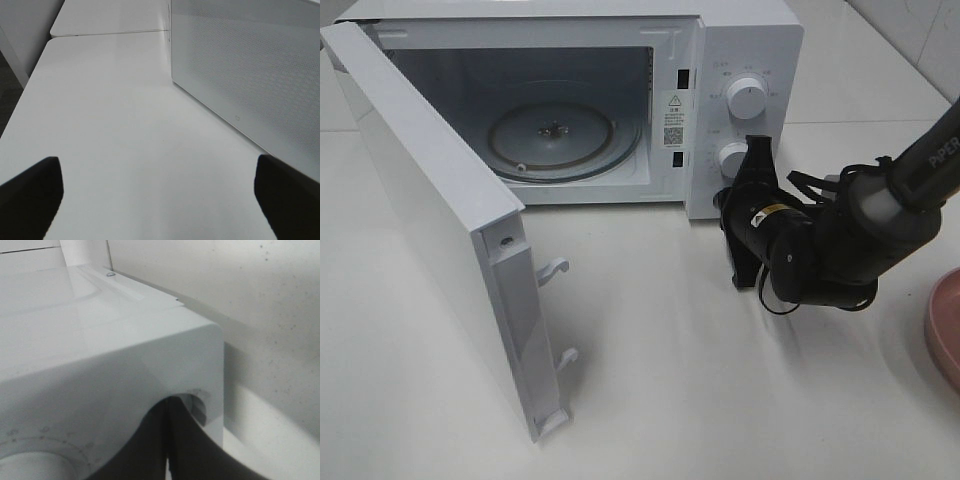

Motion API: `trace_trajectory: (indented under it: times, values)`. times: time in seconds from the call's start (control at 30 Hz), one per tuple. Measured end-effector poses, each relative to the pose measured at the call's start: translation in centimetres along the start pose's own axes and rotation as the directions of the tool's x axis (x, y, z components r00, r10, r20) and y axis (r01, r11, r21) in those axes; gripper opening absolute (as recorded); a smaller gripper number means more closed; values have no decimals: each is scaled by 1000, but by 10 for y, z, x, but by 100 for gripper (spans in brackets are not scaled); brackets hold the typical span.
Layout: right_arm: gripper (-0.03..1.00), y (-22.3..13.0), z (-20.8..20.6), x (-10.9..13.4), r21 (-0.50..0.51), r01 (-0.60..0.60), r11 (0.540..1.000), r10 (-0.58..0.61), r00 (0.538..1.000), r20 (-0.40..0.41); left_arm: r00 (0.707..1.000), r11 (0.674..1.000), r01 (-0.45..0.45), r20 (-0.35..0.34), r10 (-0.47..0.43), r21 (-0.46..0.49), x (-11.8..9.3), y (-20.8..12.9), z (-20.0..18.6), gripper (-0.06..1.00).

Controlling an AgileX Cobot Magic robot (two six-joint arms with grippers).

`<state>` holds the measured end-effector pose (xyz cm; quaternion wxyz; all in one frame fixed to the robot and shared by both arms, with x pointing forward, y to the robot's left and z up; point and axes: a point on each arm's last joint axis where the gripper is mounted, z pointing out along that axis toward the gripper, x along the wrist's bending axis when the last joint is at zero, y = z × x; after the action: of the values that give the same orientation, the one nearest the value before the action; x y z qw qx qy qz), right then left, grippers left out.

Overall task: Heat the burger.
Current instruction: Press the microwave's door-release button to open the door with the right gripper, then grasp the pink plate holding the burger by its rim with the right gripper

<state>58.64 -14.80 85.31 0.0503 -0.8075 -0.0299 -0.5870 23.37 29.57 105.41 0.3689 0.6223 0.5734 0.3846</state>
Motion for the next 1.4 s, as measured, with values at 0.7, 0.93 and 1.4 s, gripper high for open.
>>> trace_trajectory:
  times: [0.7, 0.93, 1.4]
  values:
    - [1, 7, -44, 25, 131, 51, 990, -51, 999, -10, 1000, 1000, 0, 0, 0, 0, 0, 0, 0, 96]
    - [1, 10, -66, 35, 161, 68, 985, -73, 997, 25, 1000, 1000, 0, 0, 0, 0, 0, 0, 0, 96]
    - [1, 9, -100, 52, 303, 363, 881, -418, 898, 138, 1000, 1000, 0, 0, 0, 0, 0, 0, 0, 96]
